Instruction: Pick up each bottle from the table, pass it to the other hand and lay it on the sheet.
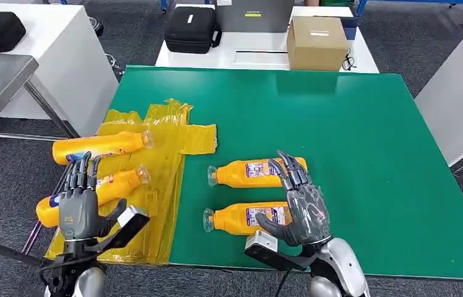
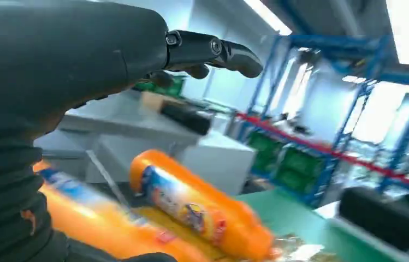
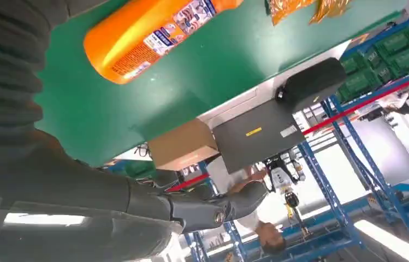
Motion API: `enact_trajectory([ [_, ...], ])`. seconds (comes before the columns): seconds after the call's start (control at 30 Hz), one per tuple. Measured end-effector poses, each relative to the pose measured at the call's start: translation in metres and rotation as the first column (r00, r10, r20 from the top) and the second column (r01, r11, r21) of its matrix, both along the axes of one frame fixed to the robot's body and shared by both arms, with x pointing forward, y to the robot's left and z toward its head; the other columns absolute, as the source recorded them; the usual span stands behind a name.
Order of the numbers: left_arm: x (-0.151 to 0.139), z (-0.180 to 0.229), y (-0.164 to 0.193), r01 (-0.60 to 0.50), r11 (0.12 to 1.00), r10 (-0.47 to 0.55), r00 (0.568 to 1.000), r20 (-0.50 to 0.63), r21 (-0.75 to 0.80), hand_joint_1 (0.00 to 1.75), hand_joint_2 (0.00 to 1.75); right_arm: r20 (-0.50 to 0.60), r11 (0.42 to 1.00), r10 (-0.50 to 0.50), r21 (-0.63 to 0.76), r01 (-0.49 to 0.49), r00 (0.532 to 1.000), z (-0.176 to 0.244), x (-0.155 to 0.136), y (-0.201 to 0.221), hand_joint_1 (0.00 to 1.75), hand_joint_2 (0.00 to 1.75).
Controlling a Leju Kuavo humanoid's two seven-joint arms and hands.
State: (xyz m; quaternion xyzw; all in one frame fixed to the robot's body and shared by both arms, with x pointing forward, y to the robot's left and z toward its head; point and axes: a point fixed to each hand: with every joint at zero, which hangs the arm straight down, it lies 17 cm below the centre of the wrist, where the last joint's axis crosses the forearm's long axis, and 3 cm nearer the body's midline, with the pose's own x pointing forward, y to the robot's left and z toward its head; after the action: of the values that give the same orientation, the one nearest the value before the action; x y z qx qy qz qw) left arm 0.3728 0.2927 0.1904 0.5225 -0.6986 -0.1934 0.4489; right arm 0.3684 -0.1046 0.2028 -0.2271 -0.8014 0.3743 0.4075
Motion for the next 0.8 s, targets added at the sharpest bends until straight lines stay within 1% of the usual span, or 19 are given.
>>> enact_trajectory([
  [0.13,-0.007,0.012,-0.015,0.064,0.998,-0.063,0.997,0.043,-0.023,0.00,1.75,-0.004,1.000,0.001,-0.003,-0.001,1.000,-0.002,-0.001,0.000,0.00,1.75],
  [0.23,-0.012,0.019,-0.041,0.187,0.980,-0.183,0.981,0.059,-0.069,0.00,1.75,-0.003,1.000,0.000,-0.015,0.000,1.000,-0.004,-0.001,0.000,0.00,1.75],
  [0.37,-0.025,0.028,-0.078,0.366,0.917,-0.354,0.930,0.098,-0.158,0.00,1.75,-0.011,1.000,0.006,-0.031,-0.006,1.000,-0.009,-0.001,0.002,0.00,1.75],
  [0.43,-0.033,0.029,-0.097,0.476,0.842,-0.460,0.879,0.124,-0.252,0.00,1.75,-0.035,0.997,0.012,-0.075,-0.015,0.999,-0.019,0.000,0.004,0.00,1.75],
  [0.47,-0.036,0.030,-0.103,0.514,0.810,-0.496,0.858,0.135,-0.283,0.00,1.75,-0.046,0.996,0.012,-0.091,-0.016,0.999,-0.023,0.000,0.004,0.00,1.75],
  [0.57,-0.045,0.034,-0.119,0.605,0.713,-0.588,0.791,0.170,-0.353,0.00,1.75,-0.088,0.990,0.010,-0.142,-0.022,0.996,-0.038,0.001,0.005,0.00,1.75],
  [0.67,-0.050,0.039,-0.130,0.664,0.637,-0.644,0.738,0.203,-0.392,0.00,1.75,-0.120,0.984,0.011,-0.173,-0.031,0.993,-0.049,0.002,0.006,0.00,1.75],
  [0.73,-0.057,0.045,-0.139,0.722,0.531,-0.694,0.671,0.262,-0.444,0.00,1.75,-0.146,0.979,0.019,-0.197,-0.048,0.989,-0.056,0.004,0.010,0.00,1.75],
  [0.8,-0.068,0.055,-0.146,0.791,0.364,-0.739,0.567,0.364,-0.492,0.00,1.75,-0.179,0.970,0.035,-0.230,-0.077,0.983,-0.068,0.006,0.016,0.00,1.75],
])
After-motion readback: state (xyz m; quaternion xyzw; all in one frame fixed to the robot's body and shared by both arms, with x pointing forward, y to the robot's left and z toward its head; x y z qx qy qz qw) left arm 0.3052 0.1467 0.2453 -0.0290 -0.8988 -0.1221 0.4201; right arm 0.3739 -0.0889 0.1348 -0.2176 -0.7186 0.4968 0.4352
